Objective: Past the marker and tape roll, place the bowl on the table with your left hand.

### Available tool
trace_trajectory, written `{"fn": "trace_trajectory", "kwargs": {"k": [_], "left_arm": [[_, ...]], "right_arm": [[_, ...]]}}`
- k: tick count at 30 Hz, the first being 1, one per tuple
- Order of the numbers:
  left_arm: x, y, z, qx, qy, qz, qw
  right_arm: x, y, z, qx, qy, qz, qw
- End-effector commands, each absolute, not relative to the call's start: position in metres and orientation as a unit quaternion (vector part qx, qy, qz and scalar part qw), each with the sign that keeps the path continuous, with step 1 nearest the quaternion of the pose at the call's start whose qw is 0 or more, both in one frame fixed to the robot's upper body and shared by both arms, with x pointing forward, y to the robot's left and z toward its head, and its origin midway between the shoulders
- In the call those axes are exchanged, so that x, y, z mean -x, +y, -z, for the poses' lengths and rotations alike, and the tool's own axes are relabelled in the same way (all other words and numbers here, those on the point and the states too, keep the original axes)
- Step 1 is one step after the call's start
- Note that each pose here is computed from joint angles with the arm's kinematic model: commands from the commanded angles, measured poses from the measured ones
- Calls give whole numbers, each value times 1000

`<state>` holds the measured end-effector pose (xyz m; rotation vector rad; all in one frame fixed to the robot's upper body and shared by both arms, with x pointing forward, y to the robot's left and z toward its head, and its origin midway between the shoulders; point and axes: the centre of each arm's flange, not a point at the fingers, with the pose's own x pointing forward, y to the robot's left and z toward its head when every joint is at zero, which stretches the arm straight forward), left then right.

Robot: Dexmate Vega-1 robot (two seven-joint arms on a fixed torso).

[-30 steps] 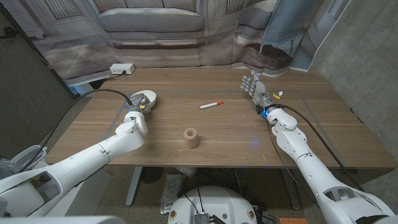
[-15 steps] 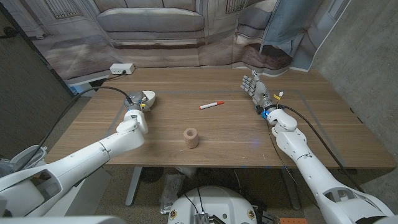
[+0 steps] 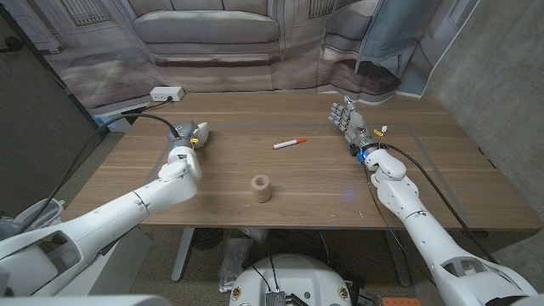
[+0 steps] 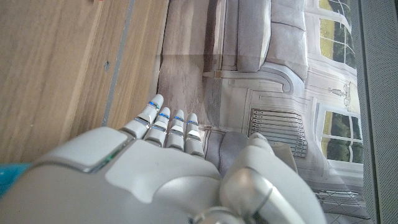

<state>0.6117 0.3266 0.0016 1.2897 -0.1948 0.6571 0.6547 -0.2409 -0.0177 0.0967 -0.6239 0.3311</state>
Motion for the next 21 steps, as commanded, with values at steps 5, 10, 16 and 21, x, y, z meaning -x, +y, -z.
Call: {"fn": "trace_trajectory", "kwargs": {"k": [5,10,16,21], "left_arm": [[-606,328,-16,-589,-102,-313,738],[-606,329,-19,-591,-103,-313,736],[-606,336,-27,-595,-108,-310,734],[-605,341,-29,-585,-115,-310,741]], "right_arm": [[-652,-240,18,-53,-308,-160,936],[-653,-239,17,-52,-308,-160,936],[-653,-238,16,-49,-309,-158,937],[-652,-236,14,-48,-310,-155,937]]}}
